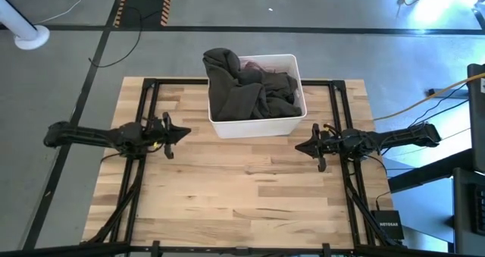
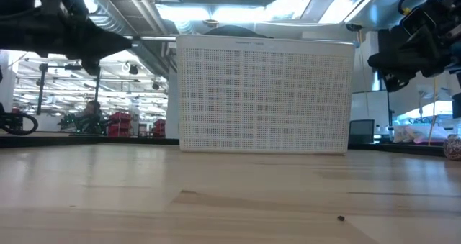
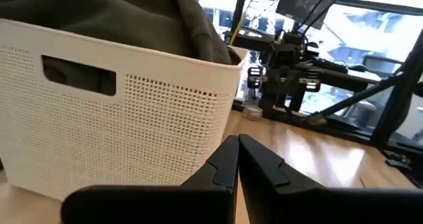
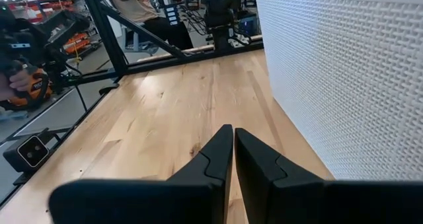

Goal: Sort clothes
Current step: Return to Home Position

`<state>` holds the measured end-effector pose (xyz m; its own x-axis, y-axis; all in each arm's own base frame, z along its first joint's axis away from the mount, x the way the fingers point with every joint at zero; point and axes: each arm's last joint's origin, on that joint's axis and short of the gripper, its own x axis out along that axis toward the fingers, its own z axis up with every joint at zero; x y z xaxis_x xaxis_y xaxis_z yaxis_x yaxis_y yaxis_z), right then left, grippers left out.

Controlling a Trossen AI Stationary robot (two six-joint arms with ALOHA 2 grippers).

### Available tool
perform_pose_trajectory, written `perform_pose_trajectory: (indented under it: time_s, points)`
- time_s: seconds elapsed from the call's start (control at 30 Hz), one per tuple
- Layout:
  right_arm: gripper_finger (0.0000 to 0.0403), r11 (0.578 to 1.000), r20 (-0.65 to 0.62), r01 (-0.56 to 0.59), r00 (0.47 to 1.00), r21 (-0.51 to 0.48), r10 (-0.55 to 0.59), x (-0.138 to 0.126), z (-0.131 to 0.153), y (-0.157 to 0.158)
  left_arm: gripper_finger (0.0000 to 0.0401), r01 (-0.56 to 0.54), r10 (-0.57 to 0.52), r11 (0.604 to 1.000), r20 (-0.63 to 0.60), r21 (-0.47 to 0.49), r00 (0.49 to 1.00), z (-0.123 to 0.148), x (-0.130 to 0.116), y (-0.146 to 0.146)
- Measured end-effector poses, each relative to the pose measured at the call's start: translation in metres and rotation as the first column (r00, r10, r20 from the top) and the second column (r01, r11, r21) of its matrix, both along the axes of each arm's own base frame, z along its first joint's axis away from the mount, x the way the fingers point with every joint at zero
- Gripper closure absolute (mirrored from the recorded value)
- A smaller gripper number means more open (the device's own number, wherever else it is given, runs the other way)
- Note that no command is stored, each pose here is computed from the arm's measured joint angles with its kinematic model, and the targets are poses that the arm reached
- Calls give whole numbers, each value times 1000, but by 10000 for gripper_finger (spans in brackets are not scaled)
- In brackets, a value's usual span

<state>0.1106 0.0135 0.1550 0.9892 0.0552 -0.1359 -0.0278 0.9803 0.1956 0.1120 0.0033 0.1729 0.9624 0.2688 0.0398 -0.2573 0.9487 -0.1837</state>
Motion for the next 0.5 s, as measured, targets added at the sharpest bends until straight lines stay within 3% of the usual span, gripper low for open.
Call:
perform_pose_trajectory:
  time_s: [0.2, 0.3, 0.5]
  points:
    - [368, 1000, 0, 0, 1000, 1, 0, 0, 0, 0, 395, 48, -48, 999, -35, 0, 998, -5, -12, -1]
    - [368, 1000, -1, 0, 1000, 1, 0, 0, 0, 0, 395, 101, -102, 993, 17, 56, 995, 0, -16, -2]
    - [368, 1000, -27, 0, 1000, -2, 0, 0, -3, 0, 395, 107, -105, 992, -29, 65, 994, -4, -14, -1]
